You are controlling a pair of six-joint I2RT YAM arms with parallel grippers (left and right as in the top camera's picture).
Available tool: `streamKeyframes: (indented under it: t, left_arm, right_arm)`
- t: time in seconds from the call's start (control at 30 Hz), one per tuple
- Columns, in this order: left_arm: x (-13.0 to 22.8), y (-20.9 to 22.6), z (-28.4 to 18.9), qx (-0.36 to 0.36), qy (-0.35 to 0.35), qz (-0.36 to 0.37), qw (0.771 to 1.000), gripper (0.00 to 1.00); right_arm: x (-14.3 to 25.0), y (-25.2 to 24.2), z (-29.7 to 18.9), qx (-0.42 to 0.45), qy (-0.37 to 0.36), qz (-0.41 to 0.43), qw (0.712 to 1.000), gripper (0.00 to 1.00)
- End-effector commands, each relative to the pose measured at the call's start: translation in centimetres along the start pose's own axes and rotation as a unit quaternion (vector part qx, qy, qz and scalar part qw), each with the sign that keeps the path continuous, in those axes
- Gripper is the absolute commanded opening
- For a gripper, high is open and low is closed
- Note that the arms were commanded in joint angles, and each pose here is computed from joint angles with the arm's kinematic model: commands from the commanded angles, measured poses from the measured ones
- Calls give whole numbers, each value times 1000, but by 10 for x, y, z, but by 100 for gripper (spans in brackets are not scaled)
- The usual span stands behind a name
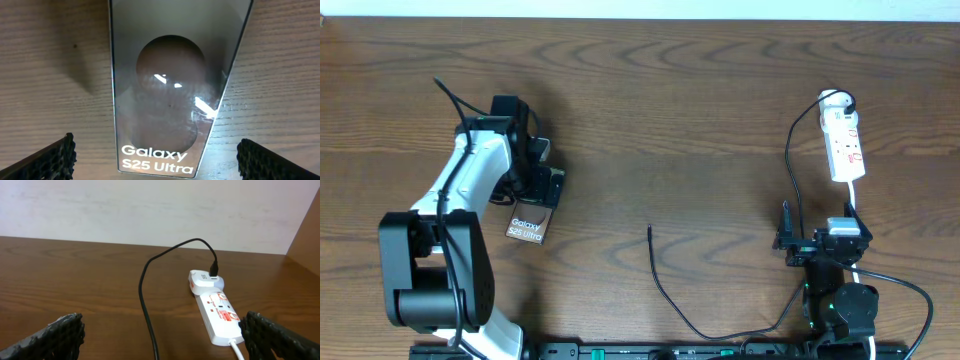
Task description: Plug charger to phone and switch on socket
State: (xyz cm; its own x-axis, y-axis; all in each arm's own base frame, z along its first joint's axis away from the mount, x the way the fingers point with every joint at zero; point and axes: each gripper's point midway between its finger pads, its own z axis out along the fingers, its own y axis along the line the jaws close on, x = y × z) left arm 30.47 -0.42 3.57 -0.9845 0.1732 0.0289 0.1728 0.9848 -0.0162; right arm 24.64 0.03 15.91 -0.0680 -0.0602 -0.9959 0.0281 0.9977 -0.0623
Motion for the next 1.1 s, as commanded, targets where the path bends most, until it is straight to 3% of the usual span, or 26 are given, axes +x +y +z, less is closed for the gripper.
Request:
streamKeyframes:
  t: [0.0, 1.07]
  left_arm:
    - [-5, -7, -2, 20, -7, 14, 1000, 100]
    - [2, -5, 25, 11, -14, 15, 1000, 99]
  right_arm:
    - [1, -1, 0, 5, 2, -1, 1000, 99]
    - [1, -1, 0, 4, 2, -1, 1000, 99]
